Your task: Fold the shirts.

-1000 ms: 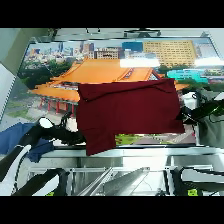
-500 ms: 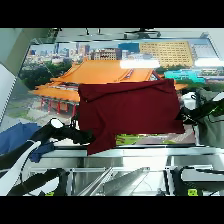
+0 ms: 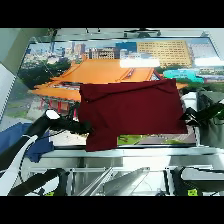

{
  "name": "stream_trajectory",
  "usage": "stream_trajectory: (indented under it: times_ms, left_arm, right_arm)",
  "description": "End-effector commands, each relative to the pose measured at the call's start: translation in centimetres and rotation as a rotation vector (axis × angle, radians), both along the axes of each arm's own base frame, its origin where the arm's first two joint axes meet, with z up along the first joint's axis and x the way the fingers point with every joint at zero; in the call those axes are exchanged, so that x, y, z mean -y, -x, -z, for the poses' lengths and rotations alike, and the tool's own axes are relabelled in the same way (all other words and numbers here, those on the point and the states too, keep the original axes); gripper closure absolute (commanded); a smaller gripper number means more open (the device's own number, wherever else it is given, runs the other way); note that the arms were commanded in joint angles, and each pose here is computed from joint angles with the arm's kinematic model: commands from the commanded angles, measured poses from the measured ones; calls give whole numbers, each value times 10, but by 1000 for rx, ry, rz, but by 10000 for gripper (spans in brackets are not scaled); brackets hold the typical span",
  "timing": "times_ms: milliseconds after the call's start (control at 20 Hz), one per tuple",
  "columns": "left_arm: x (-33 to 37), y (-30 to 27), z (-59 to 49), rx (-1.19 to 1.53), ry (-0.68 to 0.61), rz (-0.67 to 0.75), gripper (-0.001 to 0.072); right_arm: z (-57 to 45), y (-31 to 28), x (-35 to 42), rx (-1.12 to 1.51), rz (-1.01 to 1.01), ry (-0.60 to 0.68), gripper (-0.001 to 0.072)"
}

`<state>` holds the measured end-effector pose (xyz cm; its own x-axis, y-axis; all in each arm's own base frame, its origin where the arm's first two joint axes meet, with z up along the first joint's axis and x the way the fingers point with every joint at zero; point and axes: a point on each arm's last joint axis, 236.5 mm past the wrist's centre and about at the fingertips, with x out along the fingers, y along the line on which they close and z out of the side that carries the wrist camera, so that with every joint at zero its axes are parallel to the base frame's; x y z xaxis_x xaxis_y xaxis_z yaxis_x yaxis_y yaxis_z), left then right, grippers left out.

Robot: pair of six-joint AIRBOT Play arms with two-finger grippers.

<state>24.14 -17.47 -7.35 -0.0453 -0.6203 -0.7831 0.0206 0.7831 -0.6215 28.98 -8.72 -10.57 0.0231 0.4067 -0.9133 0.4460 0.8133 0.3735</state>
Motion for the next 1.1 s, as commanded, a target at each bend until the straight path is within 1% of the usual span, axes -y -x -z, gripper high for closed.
stream_trajectory:
  times_ms: [0, 100, 250, 300, 450, 650, 750, 800, 850, 1050]
  left_arm:
    - [-14, -11, -18, 36, 15, -50, 688]
    - [-21, -16, -24, 57, 16, -78, 687]
    - [-32, -20, -25, 76, 1, -93, 687]
    - [-34, -21, -25, 77, 0, -96, 687]
    - [-37, -19, -24, 75, -6, -88, 686]
    - [-39, -15, -23, 66, -15, -73, 687]
    - [-39, -15, -23, 67, -15, -73, 686]
    - [-39, -15, -23, 68, -15, -71, 687]
    - [-39, -15, -23, 68, -15, -68, 686]
    - [-39, -15, -23, 73, -15, -62, 687]
  right_arm:
    - [-3, 12, 4, -10, -30, -29, 185]
    - [-13, 3, -9, 30, -18, -93, 185]
    - [-41, -23, -38, 164, -13, -235, 186]
    - [-45, -26, -39, 180, -13, -245, 187]
    - [-44, -17, -20, 148, -15, -194, 188]
    - [-27, 10, 9, 50, 11, -111, 189]
    - [-22, 18, 6, 25, 10, -117, 191]
    - [-18, 24, 3, 8, 9, -125, 221]
    - [-13, 28, 1, -8, 13, -126, 230]
    - [3, 43, -10, -52, 41, -141, 229]
